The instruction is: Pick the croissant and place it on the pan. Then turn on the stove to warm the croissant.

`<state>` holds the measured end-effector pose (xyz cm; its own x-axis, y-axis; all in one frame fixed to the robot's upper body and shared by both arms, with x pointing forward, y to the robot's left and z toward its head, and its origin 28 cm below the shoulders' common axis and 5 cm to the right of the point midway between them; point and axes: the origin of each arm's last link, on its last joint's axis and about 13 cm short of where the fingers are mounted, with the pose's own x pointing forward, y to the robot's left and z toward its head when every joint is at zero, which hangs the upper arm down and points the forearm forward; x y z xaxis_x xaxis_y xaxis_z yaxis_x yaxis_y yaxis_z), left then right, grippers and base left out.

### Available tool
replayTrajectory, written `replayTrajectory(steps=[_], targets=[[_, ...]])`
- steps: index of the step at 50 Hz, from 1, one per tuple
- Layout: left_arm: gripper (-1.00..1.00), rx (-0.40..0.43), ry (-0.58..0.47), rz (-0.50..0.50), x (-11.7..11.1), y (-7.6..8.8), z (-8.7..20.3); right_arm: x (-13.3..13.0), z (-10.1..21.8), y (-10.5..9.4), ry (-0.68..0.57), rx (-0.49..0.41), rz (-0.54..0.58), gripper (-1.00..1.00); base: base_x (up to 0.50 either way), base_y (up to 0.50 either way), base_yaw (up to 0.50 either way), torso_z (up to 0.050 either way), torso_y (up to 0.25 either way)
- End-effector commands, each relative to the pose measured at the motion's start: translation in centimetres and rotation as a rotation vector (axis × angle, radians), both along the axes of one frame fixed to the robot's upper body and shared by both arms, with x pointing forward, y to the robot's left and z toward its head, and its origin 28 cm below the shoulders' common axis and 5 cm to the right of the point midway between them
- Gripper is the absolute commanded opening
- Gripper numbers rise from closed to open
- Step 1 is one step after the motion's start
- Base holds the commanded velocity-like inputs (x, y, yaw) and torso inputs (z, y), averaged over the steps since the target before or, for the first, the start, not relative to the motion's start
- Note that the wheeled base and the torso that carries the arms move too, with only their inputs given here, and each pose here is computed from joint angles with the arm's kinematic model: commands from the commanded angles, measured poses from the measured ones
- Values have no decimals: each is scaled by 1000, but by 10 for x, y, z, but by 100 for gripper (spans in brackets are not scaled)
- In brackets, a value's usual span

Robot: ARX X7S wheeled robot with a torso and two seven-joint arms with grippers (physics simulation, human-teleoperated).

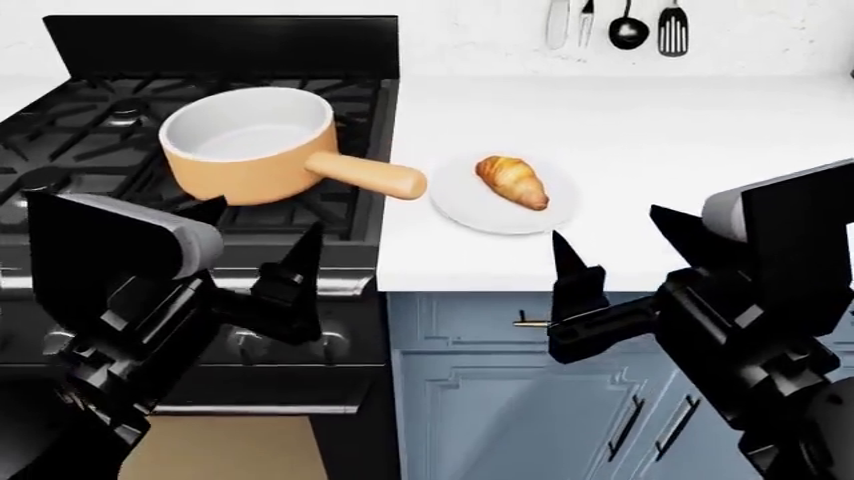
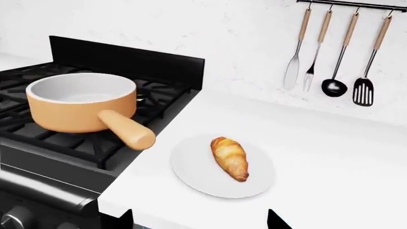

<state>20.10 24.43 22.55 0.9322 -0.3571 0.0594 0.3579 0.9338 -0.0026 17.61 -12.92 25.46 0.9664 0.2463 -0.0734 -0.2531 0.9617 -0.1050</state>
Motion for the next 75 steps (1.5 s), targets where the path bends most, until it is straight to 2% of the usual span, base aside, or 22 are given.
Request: replayTrajectory(steps=[1, 28, 34, 35, 38, 58, 66, 70, 75], targets=[[100, 4, -3, -8, -1, 0, 1, -2, 5, 0, 4, -9, -1, 100, 383, 0, 0, 0, 0], [100, -2, 1, -10, -3, 0, 1, -6, 10, 2, 15, -47, 2, 100, 380, 0, 0, 0, 0], [100, -2, 4, -13, -3, 0, -1, -7, 9, 5, 66, -106, 31, 100, 217, 0, 0, 0, 3], [100, -2, 5, -12, -3, 0, -1, -6, 9, 5, 67, -154, 22, 100, 0, 0, 0, 0, 0], [100, -6, 3, -14, -3, 0, -1, -5, 17, 5, 66, -135, 33, 100, 0, 0, 0, 0, 0], [100, -1, -4, -20, -3, 2, 0, 44, 56, -8, 200, -166, 138, 100, 0, 0, 0, 0, 0], [100, 4, -2, -23, -4, 1, 0, 57, 78, -7, 273, -237, 188, 100, 0, 0, 0, 0, 0], [100, 4, -3, -17, -4, 2, 0, 61, 86, -7, 345, -305, 213, 100, 0, 0, 0, 0, 0], [100, 3, -10, -9, -3, 2, 1, 71, 98, -8, 350, -322, 213, 100, 0, 0, 0, 0, 0]])
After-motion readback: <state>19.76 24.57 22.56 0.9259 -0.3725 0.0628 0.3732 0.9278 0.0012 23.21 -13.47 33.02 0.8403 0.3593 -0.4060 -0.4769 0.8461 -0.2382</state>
